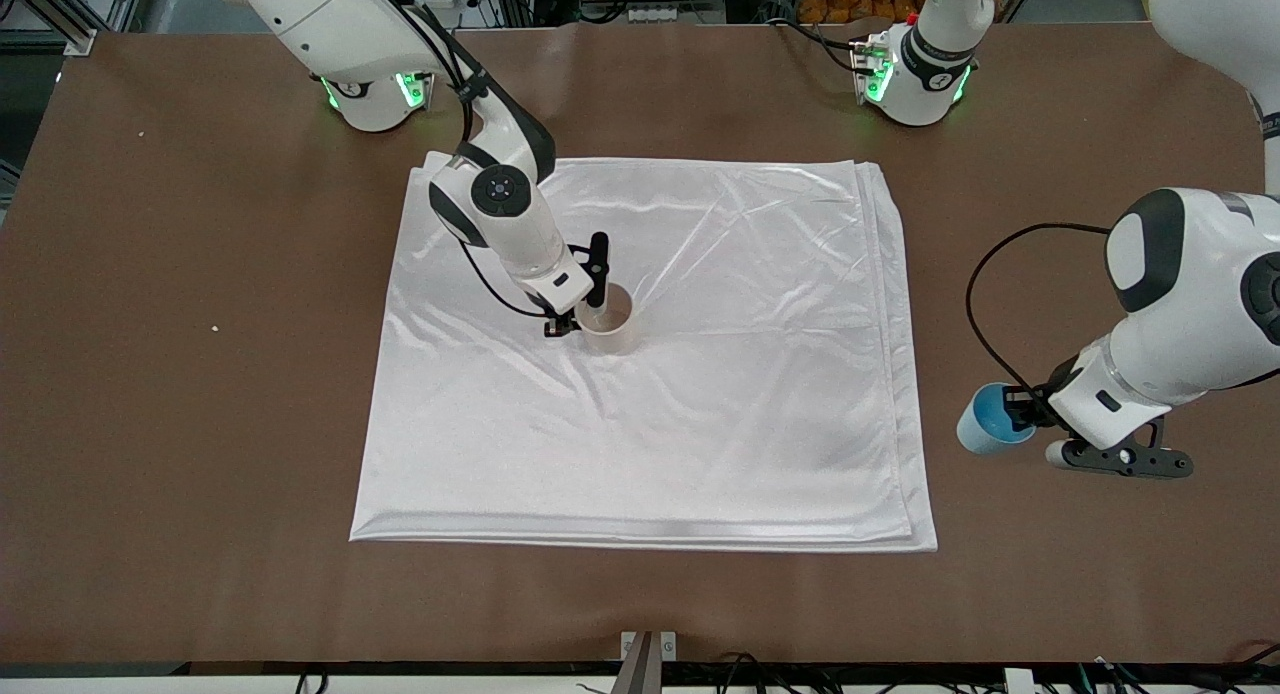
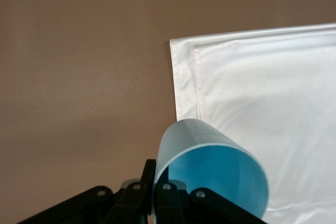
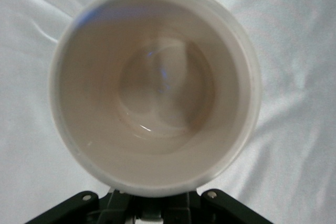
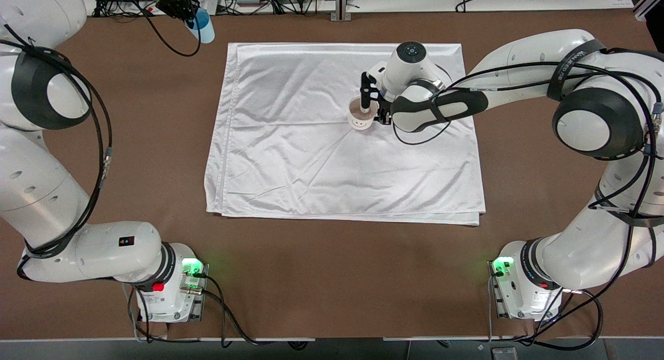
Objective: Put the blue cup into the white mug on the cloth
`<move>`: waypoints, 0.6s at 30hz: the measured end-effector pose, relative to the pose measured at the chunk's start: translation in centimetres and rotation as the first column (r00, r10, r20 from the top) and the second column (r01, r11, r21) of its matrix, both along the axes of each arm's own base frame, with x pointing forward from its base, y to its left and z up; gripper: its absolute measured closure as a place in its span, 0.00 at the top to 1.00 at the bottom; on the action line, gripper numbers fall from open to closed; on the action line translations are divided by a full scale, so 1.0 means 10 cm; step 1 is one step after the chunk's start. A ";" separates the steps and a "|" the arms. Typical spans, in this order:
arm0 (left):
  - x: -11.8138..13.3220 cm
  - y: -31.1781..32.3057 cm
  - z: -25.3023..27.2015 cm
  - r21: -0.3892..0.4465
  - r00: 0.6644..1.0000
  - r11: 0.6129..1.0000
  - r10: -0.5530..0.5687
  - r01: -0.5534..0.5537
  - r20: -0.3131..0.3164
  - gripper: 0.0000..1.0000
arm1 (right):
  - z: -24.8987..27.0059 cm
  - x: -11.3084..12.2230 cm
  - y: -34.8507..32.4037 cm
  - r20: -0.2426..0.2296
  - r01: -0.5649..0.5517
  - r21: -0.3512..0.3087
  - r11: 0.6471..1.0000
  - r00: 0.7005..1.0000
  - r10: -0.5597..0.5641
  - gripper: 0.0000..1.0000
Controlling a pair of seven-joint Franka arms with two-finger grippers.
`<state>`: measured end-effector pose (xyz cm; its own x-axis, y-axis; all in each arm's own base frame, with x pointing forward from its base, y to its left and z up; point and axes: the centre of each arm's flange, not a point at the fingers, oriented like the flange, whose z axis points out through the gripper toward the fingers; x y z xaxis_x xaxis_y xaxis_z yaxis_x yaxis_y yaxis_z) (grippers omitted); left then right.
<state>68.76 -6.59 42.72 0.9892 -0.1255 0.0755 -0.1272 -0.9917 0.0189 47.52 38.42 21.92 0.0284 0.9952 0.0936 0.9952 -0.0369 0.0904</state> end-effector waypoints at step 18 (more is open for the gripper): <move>0.01 0.00 -0.03 -0.001 1.000 1.000 0.000 0.000 -0.003 0.04 | -0.12 0.01 0.06 0.007 -0.018 -0.023 1.000 1.000 0.018 0.37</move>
<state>68.84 -6.57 42.45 0.9895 -0.1253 0.0724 -0.1270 -0.9917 0.0202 47.59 38.99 20.68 0.0095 0.9974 0.0709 0.9951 -0.0164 0.0980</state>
